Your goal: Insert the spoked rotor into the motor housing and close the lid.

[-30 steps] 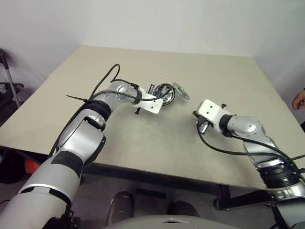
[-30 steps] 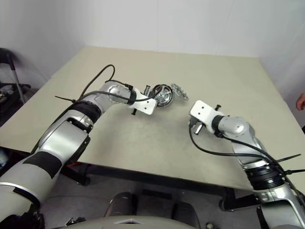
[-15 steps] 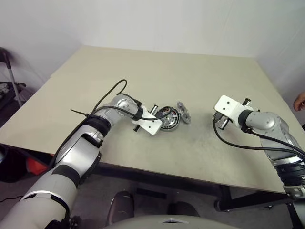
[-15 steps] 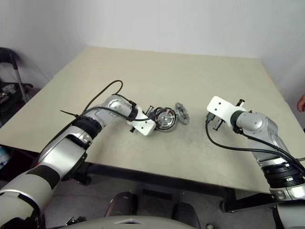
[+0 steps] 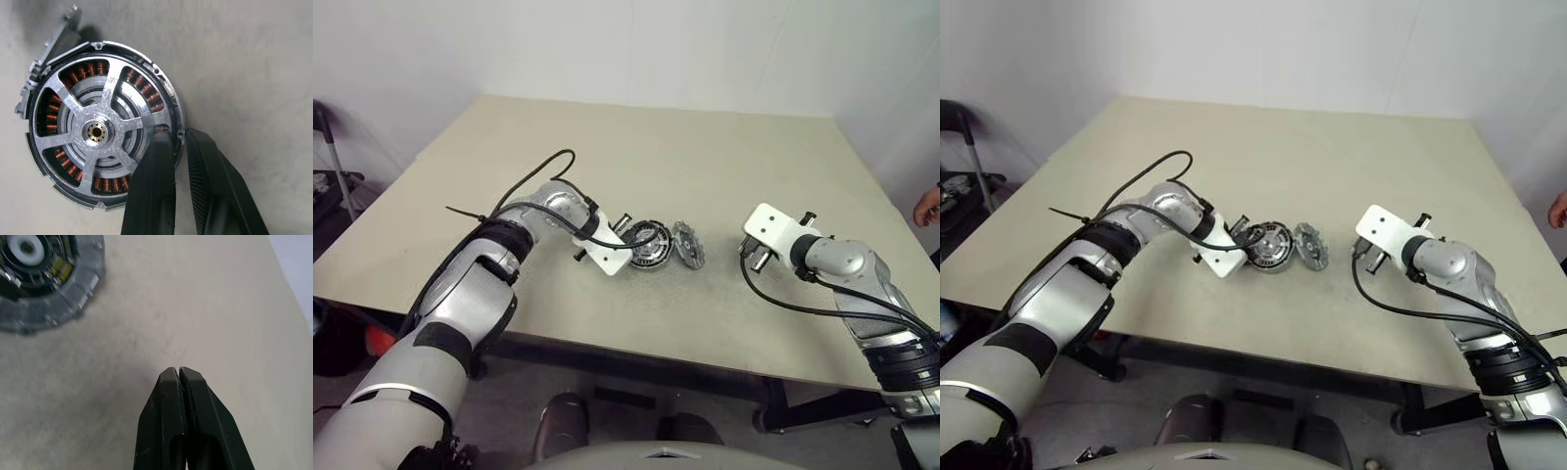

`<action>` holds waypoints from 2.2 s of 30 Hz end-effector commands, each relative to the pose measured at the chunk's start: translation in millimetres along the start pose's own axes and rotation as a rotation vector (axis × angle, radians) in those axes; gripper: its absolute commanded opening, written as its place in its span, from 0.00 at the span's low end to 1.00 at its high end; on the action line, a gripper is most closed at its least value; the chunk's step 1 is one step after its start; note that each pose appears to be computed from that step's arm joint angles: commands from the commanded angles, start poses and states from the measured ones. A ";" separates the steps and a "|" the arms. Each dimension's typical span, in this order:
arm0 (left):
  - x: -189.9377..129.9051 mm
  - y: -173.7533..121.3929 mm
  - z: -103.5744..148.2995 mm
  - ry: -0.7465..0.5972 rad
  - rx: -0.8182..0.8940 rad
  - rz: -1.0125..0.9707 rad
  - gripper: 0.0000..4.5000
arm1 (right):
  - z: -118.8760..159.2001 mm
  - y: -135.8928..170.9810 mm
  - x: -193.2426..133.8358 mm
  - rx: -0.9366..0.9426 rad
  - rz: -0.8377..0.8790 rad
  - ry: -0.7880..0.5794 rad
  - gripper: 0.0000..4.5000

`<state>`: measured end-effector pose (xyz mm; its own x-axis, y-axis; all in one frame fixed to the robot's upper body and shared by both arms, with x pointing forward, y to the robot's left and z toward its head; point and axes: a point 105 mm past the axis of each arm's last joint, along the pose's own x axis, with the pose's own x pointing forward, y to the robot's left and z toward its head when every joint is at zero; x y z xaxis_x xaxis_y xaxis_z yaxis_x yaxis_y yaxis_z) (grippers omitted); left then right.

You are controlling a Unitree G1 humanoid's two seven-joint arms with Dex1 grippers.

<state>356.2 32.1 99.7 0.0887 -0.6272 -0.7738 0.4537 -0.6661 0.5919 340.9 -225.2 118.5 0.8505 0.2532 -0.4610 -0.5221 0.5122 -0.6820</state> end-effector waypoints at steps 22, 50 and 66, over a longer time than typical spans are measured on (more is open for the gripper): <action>-16.4 38.2 -6.3 0.162 0.410 0.057 0.03 | -1.6 8.1 -27.3 0.043 -0.108 0.009 0.00; 3.1 24.5 -18.5 0.207 0.367 0.068 0.03 | -2.9 19.5 -30.0 0.065 -0.120 0.042 0.00; 2.4 26.9 -17.9 0.195 0.260 0.084 0.22 | -5.2 20.4 -28.0 0.051 -0.108 0.049 0.00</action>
<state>380.3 24.9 96.6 0.2728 -0.5748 -0.7715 0.2062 -0.7483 0.6305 302.5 -226.2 100.6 0.8746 0.1591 -0.4579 -0.4536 0.6020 -0.6572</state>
